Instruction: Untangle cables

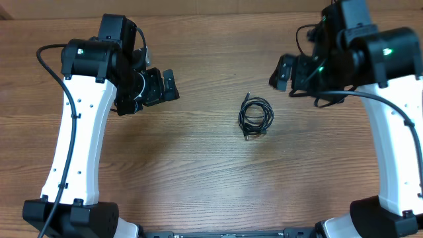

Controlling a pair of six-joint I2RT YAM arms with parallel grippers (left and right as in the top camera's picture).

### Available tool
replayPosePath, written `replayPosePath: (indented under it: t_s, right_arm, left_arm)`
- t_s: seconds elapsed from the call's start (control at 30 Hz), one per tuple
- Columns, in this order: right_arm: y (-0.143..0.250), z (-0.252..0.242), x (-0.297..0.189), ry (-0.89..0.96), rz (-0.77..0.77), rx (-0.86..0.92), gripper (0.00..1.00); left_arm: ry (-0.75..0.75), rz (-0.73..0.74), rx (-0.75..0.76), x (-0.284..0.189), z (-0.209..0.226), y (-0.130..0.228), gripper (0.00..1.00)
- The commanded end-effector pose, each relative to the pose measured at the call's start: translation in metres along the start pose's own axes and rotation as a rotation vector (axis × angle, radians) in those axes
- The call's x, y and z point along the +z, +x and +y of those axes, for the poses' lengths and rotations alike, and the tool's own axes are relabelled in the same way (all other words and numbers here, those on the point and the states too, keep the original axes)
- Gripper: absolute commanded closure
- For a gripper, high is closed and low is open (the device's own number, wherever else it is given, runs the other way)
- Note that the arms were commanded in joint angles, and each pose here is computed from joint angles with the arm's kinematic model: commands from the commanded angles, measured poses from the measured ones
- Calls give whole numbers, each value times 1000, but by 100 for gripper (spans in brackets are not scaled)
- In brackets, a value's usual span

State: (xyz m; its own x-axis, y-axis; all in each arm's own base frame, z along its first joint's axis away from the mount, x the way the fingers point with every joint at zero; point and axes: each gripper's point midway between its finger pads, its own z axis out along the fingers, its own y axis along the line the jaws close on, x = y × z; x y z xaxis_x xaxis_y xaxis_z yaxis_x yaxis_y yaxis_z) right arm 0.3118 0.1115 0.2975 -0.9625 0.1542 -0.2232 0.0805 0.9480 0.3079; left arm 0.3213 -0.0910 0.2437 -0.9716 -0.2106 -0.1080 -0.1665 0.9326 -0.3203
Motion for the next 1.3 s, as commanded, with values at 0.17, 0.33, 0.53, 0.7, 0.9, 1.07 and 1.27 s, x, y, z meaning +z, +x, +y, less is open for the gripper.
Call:
replayPosePath:
  t_s: [0.17,0.33,0.53,0.7,0.9,1.07,1.27]
  right_arm:
    - [16,-32,59,149,111,27,0]
    - [9,-37,97,133,91,25,0]
    - [8,-33,138,67,98,28,7]
    - [17,-40,165,65,144,38,39]
    - [25,-48,190,77,172,46,50]
    - [34,-54,209,99,225,52,51]
    - [35,-47,214,63,243,77,53]
  left_arm:
    - [22,-23,26,-8,-7,2,0]
    - [22,-23,26,-8,-7,2,1]
    - [23,-21,-9,-8,-7,2,0]
    - [23,-21,-9,-8,-7,2,0]
    - [118,73,-28,-10,-22,22,0]
    - [176,116,89,-9,-42,36,0]
    - [130,118,207,-1,-58,49,1]
